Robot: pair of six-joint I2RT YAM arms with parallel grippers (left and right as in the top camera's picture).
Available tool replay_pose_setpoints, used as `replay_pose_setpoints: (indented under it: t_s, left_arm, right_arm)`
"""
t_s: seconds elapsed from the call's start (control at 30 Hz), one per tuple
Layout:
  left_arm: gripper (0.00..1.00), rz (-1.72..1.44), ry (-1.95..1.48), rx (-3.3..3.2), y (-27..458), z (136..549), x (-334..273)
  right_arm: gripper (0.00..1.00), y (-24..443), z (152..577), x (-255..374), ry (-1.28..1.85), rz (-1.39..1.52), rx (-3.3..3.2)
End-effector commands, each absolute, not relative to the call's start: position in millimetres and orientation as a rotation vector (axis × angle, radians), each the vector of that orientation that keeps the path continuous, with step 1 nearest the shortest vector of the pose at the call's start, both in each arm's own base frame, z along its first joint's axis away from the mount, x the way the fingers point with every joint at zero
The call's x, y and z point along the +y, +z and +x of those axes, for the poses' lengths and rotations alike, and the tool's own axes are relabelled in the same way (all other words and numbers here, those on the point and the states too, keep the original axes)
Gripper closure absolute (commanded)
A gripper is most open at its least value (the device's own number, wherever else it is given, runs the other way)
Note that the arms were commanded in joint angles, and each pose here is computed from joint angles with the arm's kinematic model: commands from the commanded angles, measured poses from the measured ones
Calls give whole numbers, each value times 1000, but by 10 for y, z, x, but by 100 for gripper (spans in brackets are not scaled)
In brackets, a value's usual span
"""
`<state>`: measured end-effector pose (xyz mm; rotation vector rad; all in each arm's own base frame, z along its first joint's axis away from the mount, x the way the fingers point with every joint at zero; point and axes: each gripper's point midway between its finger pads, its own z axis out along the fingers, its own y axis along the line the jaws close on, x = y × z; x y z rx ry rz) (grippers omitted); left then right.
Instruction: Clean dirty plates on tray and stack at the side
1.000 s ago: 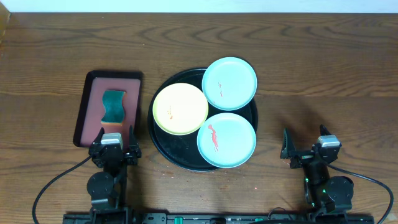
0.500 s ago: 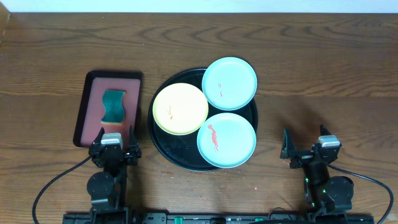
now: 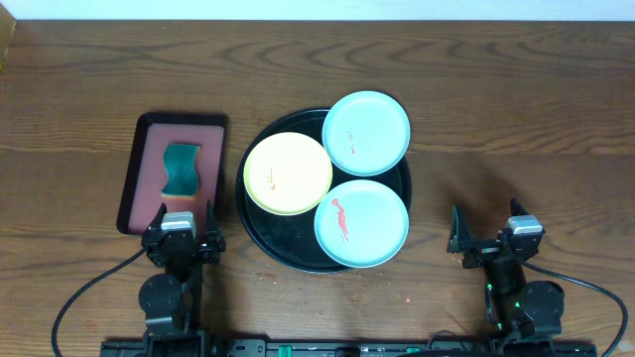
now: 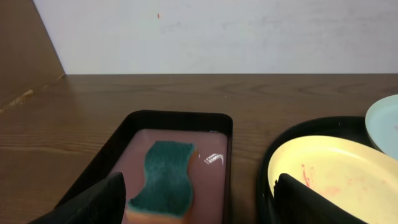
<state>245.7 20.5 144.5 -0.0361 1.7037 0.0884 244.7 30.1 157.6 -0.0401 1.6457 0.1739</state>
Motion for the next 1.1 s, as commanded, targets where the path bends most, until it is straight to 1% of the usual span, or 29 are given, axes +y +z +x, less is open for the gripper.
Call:
replay_pose_setpoints:
  t_s: [0.0,0.63,0.77,1.07]
  left_arm:
    - [23,-20,89,1761,1290,2441,188]
    - [23,-24,86,1760,1291,2442,187]
    - [23,-38,75,1754,1314,2442,188]
    - [23,-55,62,1671,1754,2417,187]
  right_arm:
    - [1,1553,2446,311,169,-55,1653]
    - [1,1554,2448,304,165,-52,1653]
    - [1,1617,2452,306,167,-53,1627]
    - [1,1960,2442,305,169,-54,1498]
